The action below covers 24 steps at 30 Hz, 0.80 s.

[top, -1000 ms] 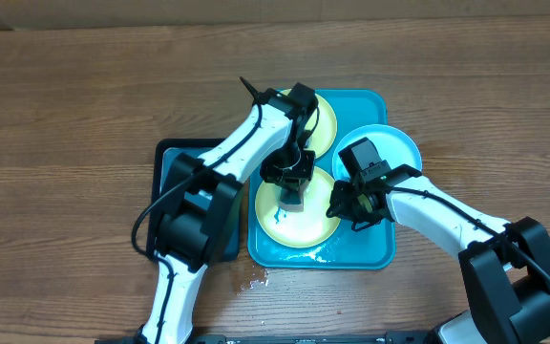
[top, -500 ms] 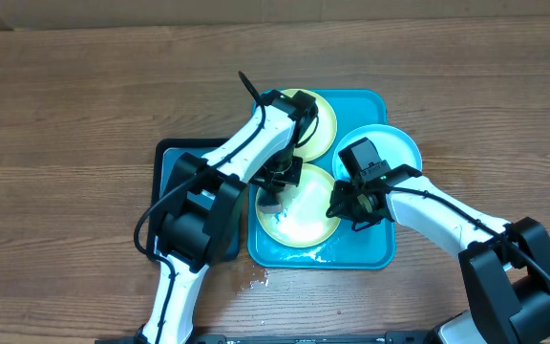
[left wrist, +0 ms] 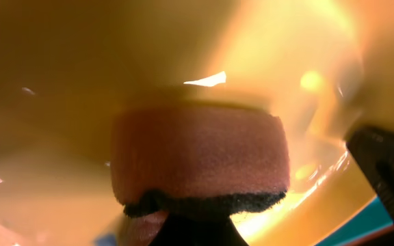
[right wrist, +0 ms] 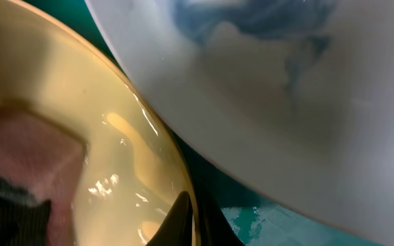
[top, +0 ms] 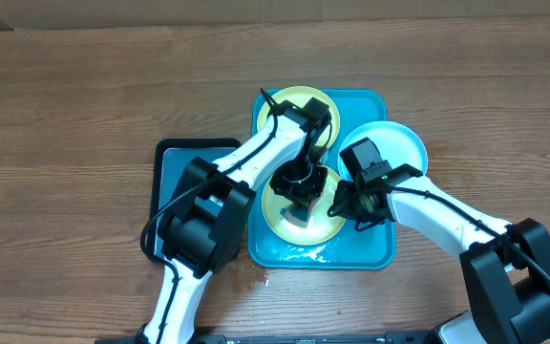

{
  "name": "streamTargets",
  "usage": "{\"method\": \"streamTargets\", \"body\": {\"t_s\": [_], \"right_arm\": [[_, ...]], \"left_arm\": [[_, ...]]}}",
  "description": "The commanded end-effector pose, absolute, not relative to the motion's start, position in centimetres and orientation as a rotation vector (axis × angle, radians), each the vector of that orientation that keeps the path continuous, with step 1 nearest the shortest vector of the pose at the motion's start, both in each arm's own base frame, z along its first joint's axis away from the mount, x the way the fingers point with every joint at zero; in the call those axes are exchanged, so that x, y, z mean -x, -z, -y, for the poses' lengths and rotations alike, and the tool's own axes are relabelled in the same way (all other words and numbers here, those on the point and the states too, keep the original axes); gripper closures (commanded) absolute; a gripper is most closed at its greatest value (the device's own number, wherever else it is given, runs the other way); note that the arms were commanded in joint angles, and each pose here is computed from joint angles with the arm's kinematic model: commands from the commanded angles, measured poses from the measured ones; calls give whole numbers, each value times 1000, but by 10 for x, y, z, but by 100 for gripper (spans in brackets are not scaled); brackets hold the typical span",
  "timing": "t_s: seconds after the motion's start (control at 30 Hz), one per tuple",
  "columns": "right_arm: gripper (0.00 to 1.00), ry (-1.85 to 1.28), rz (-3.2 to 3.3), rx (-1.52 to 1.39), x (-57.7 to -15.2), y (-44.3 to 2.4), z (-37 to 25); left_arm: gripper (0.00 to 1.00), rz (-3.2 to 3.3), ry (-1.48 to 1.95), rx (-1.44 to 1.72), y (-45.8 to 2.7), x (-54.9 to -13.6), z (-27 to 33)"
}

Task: Clean dirty plates on tray and stack at the side
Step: 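Scrub the yellow-rimmed plate with the sponge in the left gripper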

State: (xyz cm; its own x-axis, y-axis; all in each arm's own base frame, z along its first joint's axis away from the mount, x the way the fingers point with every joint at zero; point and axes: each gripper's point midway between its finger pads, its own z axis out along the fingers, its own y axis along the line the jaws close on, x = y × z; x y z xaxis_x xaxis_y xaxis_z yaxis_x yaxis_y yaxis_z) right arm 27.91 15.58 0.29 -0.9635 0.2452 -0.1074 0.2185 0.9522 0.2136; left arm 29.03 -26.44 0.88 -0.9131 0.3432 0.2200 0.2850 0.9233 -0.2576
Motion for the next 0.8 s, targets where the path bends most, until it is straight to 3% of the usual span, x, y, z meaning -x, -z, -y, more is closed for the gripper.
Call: {"method": "streamTargets", "body": {"t_s": [0.0, 0.27, 0.5, 0.6, 0.77], "right_arm": [[96, -155, -2978, -407, -277, 13, -136], [96, -157, -2976, -406, -277, 13, -136], [96, -158, -2974, -406, -278, 13, -136], [96, -161, -2972, -405, -278, 13, -137], [96, -161, -2971, -405, -278, 13, -137]], "left_arm": [[96, 2723, -164, 500, 9, -263, 246], [96, 2901, 381, 361, 6, -317, 162], [96, 2976, 479, 267, 3, -343, 138], [96, 2992, 353, 256, 6, -345, 152], [96, 2854, -503, 414, 0, -321, 256]]}}
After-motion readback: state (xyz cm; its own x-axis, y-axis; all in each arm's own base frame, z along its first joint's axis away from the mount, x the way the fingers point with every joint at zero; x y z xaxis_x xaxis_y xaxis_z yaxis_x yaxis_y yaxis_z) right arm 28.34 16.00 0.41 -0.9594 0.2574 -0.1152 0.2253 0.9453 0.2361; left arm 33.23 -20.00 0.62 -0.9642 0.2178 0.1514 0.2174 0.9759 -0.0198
